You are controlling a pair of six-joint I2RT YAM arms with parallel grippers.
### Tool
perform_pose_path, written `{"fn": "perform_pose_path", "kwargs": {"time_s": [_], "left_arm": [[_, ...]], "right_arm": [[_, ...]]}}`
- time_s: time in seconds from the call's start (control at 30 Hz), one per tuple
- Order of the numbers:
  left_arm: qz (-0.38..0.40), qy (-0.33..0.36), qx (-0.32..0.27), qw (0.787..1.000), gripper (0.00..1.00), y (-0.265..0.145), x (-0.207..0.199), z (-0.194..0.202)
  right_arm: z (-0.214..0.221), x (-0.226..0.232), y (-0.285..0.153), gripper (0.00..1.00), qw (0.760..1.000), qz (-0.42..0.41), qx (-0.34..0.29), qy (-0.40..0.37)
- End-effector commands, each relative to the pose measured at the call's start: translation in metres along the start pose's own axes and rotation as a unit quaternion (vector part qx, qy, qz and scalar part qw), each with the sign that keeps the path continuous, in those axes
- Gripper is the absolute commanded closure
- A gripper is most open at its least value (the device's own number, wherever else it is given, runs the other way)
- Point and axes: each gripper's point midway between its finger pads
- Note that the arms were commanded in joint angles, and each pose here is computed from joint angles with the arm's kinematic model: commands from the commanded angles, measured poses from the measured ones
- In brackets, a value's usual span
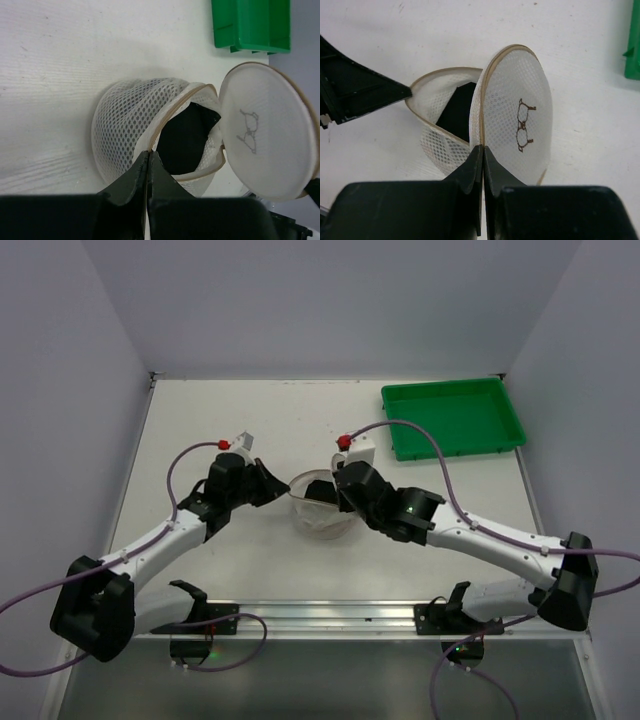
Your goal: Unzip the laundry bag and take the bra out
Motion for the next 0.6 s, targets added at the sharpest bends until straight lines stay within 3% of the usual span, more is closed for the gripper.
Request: {"fn": "perform_pose_path", "kwargs": {"time_s": [0.0, 0.23, 0.47, 0.57], "left_arm": [[-0.006, 0.017, -0.019, 1.0, 1.0, 0.0, 0.002, -0.004], [0.003, 0.03, -0.025, 0.999, 1.0, -0.005, 0.001, -0.001], [0.022, 0.04, -0.019, 0.999, 1.0, -0.008, -0.004, 0.011], [0.021, 0.039, -0.015, 0.999, 1.0, -0.009, 0.0, 0.017]], "right_arm": [[-0.017, -0.021, -0.015, 1.0, 0.996, 0.01, -0.043, 0.075], [0.006, -0.081, -0.036, 1.0, 0.983, 0.028, -0.052, 0.173], [0.069, -0.125, -0.039, 1.0, 0.968, 0.061, -0.02, 0.245], [0.083, -0.138, -0.044, 0.84, 0.962, 0.077, -0.009, 0.262]]}}
Point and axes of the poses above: each gripper's point midway between its finger pads, its own y axis out along the fingers, its own x axis along the line the jaws close on, z = x × y, and after that the axes turned 14 degrees about y, right-handed
